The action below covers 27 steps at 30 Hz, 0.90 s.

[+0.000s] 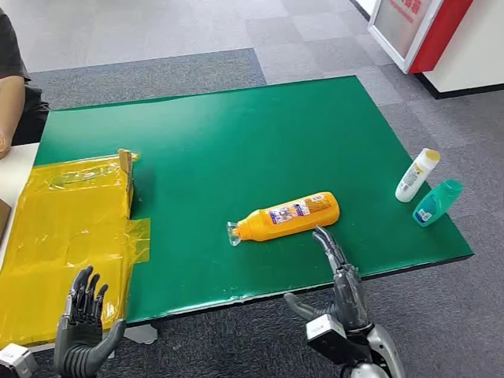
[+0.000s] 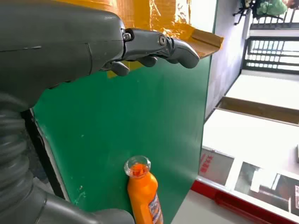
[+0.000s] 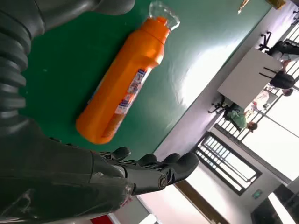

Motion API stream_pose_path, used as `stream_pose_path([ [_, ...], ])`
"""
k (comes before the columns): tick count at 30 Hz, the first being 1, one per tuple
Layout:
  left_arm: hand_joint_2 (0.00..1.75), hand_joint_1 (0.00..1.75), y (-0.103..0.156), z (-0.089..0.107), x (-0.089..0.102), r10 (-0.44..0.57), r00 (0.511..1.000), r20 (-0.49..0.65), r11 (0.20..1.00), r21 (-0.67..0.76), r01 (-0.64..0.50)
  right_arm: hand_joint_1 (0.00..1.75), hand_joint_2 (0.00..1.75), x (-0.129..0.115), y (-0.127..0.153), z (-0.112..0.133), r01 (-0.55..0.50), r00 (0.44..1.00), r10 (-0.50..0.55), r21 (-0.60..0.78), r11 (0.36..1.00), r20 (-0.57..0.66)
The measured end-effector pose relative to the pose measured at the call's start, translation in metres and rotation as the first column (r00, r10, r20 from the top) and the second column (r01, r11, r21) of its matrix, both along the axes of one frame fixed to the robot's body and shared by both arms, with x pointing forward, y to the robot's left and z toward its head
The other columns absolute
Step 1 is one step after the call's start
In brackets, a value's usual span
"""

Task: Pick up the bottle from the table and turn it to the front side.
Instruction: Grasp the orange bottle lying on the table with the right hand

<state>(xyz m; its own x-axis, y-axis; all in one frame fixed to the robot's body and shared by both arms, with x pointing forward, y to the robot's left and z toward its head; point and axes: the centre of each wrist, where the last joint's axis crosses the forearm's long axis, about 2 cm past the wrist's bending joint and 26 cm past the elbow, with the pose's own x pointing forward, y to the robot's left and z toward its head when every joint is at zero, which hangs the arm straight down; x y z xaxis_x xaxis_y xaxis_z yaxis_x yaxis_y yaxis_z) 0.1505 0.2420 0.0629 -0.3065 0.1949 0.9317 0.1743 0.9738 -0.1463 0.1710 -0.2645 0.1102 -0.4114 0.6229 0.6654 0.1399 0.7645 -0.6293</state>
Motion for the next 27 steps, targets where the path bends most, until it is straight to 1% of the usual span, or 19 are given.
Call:
stream_pose_path([
  [2, 1.75, 0.00, 0.000, 0.000, 0.000, -0.002, 1.000, 0.001, 1.000, 0.000, 0.002, 0.00, 1.75, 0.002, -0.002, 0.002, 0.002, 1.000, -0.002, -0.014, 1.000, 0.007],
  [4, 1.75, 0.00, 0.001, 0.000, 0.001, -0.009, 1.000, 0.005, 1.000, 0.000, 0.009, 0.00, 1.75, 0.005, -0.007, 0.006, 0.008, 1.000, -0.007, -0.059, 0.998, 0.008],
  [7, 1.75, 0.00, 0.001, 0.001, 0.004, -0.027, 1.000, 0.015, 1.000, -0.002, 0.027, 0.00, 1.75, 0.016, -0.019, 0.012, 0.000, 0.999, -0.006, -0.179, 0.984, -0.034],
  [9, 1.75, 0.00, 0.002, 0.001, 0.007, -0.042, 0.999, 0.023, 0.999, -0.003, 0.043, 0.00, 1.75, 0.029, -0.033, 0.018, -0.023, 0.997, 0.001, -0.271, 0.962, -0.082],
  [13, 1.75, 0.00, 0.003, 0.000, 0.015, -0.069, 0.997, 0.036, 0.998, -0.001, 0.069, 0.00, 1.75, 0.061, -0.064, 0.031, -0.107, 0.979, 0.023, -0.411, 0.905, -0.204],
  [16, 1.75, 0.00, 0.004, -0.002, 0.021, -0.081, 0.996, 0.046, 0.997, 0.002, 0.081, 0.00, 1.75, 0.091, -0.091, 0.042, -0.192, 0.948, 0.043, -0.461, 0.866, -0.314],
  [18, 1.75, 0.00, 0.005, -0.002, 0.026, -0.087, 0.995, 0.055, 0.996, 0.001, 0.087, 0.00, 1.75, 0.112, -0.107, 0.052, -0.222, 0.933, 0.041, -0.484, 0.846, -0.356],
  [23, 1.75, 0.00, 0.005, -0.003, 0.036, -0.100, 0.993, 0.067, 0.995, 0.005, 0.100, 0.00, 1.75, 0.164, -0.137, 0.080, -0.265, 0.894, -0.004, -0.535, 0.802, -0.447],
  [27, 1.75, 0.00, 0.005, -0.004, 0.040, -0.111, 0.991, 0.071, 0.994, 0.010, 0.110, 0.00, 1.75, 0.194, -0.150, 0.099, -0.265, 0.877, -0.052, -0.573, 0.776, -0.477],
])
